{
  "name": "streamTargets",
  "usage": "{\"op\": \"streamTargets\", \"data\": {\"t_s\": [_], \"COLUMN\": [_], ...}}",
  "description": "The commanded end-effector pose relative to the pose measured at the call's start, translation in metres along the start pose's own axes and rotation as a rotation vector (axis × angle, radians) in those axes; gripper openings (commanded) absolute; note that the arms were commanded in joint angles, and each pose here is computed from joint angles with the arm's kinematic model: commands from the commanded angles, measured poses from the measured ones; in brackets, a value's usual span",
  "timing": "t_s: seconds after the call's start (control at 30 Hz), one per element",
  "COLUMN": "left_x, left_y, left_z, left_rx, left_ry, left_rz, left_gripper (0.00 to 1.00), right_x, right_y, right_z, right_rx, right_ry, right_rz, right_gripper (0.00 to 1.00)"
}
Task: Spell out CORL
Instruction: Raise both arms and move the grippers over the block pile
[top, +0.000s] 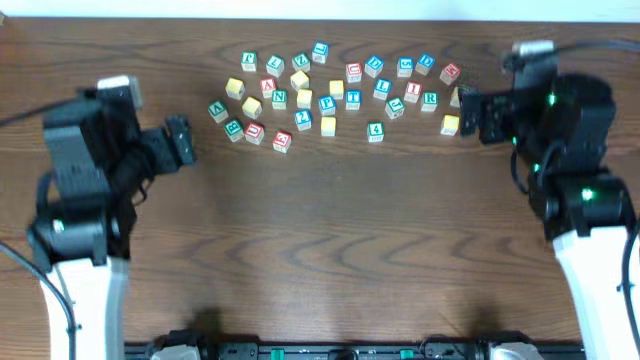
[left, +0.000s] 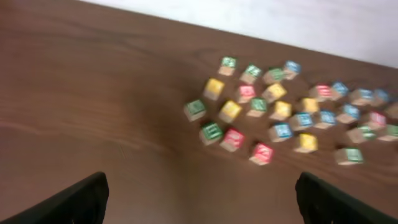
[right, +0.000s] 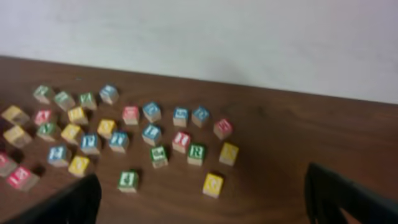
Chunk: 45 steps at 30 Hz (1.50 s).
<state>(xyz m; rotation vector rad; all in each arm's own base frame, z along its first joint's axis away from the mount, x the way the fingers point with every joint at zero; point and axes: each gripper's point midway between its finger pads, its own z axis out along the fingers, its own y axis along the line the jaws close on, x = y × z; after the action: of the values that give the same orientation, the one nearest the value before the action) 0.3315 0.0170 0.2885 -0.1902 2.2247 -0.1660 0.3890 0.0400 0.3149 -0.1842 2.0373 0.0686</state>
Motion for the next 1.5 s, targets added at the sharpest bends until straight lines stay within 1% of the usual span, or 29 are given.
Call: {"op": "streamTargets", "data": {"t_s": [0.0, 0.07, 0.13, 0.3, 0.4, 0.53, 0.7, 0.77, 0.87, 1.0, 1.1, 1.2, 1.23, 1.3, 1.37, 1.4, 1.47], "left_x": [-0.019, -0.021, -0.028, -0.035, -0.046, -0.069, -0.081, -0.073, -0.057, -0.049, -0.039, -0.048, -0.049, -0.049, -0.045, -0.045, -0.043], "left_y": [-0.027, -0.029, -0.029, -0.028, -0.033, -0.047, -0.06, -0.068, -0.074, -0.075, -0.072, -0.074, -0.077, -0.085, -0.088, -0.089, -0.1], "left_z": [-0.006, -0.003, 0.002, 0.015, 0.025, 0.042, 0.065, 0.079, 0.088, 0.097, 0.094, 0.097, 0.1, 0.106, 0.12, 0.129, 0.143], "left_rx": [0.121, 0.123, 0.124, 0.123, 0.13, 0.15, 0.163, 0.158, 0.172, 0.172, 0.162, 0.167, 0.17, 0.172, 0.106, 0.049, 0.009], "left_ry": [0.056, 0.079, 0.067, 0.071, 0.086, 0.131, 0.173, 0.219, 0.277, 0.307, 0.354, 0.315, 0.311, 0.308, 0.304, 0.293, 0.281], "left_rz": [-0.014, -0.016, -0.012, -0.014, -0.012, 0.046, 0.077, 0.11, 0.162, 0.155, 0.125, 0.125, 0.1, 0.101, 0.119, 0.13, 0.17], "left_gripper": [0.95, 0.95, 0.95, 0.95, 0.95, 0.95, 0.95, 0.95, 0.95, 0.95, 0.95, 0.95, 0.94, 0.94, 0.94, 0.94, 0.93], "right_x": [-0.031, -0.042, -0.048, -0.04, -0.037, -0.031, -0.03, -0.025, -0.014, 0.002, 0.01, 0.017, 0.018, 0.018, 0.018, 0.018, 0.019], "right_y": [0.007, 0.014, 0.023, 0.028, 0.028, 0.035, 0.04, 0.039, 0.039, 0.041, 0.043, 0.046, 0.046, 0.046, 0.046, 0.046, 0.046], "right_z": [0.005, 0.009, 0.013, 0.023, 0.029, 0.044, 0.061, 0.077, 0.094, 0.11, 0.117, 0.114, 0.113, 0.113, 0.113, 0.113, 0.112], "right_rx": [-0.059, -0.105, -0.165, -0.204, -0.208, -0.26, -0.309, -0.312, -0.316, -0.321, -0.332, -0.346, -0.346, -0.346, -0.346, -0.346, -0.346], "right_ry": [-0.021, -0.031, -0.017, 0.065, 0.103, 0.178, 0.258, 0.331, 0.388, 0.435, 0.457, 0.49, 0.496, 0.496, 0.496, 0.497, 0.503], "right_rz": [-0.009, -0.01, -0.008, -0.016, -0.022, -0.003, 0.023, 0.038, 0.049, 0.057, 0.07, 0.081, 0.082, 0.082, 0.082, 0.083, 0.084], "right_gripper": [0.99, 0.99, 0.99, 0.99, 0.99, 0.99, 0.99, 0.99, 0.99, 0.99, 0.99, 0.99, 0.99, 0.99, 0.99, 0.99, 0.99]}}
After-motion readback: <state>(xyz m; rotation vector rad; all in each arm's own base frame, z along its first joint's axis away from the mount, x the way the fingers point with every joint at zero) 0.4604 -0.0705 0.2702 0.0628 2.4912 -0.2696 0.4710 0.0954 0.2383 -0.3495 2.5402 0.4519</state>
